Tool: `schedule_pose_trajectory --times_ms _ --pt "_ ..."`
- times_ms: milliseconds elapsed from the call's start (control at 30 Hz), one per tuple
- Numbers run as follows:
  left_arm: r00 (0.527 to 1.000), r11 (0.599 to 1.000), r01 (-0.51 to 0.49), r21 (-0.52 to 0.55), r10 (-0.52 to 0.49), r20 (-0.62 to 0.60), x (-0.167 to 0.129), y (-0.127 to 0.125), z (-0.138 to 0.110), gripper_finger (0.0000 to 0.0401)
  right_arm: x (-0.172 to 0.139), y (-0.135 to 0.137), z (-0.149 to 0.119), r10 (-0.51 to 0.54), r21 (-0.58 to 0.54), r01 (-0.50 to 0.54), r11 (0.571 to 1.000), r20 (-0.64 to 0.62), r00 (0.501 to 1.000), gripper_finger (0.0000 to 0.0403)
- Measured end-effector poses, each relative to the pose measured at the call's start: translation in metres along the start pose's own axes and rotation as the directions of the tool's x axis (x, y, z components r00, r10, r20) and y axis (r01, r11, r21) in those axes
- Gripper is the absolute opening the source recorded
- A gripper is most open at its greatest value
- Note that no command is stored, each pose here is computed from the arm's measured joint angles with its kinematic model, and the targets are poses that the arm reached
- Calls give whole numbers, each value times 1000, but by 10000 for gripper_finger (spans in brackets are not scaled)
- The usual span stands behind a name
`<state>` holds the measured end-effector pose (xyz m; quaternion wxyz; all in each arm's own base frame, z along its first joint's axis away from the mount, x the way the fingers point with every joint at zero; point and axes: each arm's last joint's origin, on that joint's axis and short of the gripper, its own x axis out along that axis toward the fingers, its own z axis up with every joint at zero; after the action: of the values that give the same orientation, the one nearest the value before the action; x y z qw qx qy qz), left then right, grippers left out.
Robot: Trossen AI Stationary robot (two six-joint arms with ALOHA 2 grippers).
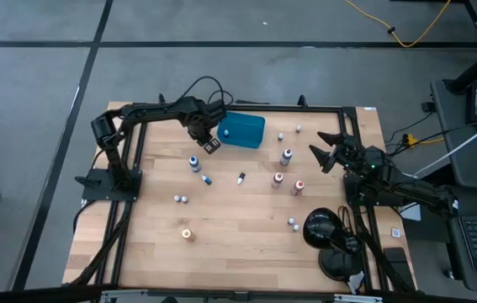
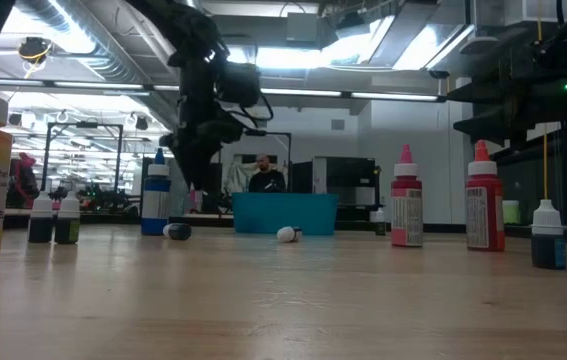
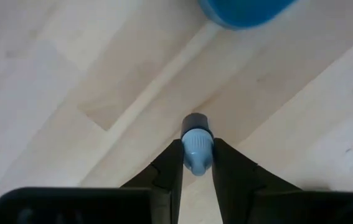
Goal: Pick & Place food coloring
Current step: Put the small black food coloring bottle into the blue bin
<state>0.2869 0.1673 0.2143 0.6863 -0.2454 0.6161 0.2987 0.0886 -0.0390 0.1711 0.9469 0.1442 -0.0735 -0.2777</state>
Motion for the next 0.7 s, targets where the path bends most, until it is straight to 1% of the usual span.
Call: schedule_pose_trajectory --times_ms 133,333,567,700 --pt "999 999 -18 -34 19 32 -8 6 -1 67 0 0 0 0 0 0 1000 0 1000 392" --pt "998 1000 -10 -29 12 68 -19 9 5 67 0 0 0 0 0 0 1000 0 1000 392" --pt "992 1000 0 3 0 128 -40 9 16 67 0 0 0 0 0 0 1000 0 1000 392" --pt "994 999 -10 36 6 109 -44 10 26 67 0 0 0 0 0 0 1000 0 1000 392"
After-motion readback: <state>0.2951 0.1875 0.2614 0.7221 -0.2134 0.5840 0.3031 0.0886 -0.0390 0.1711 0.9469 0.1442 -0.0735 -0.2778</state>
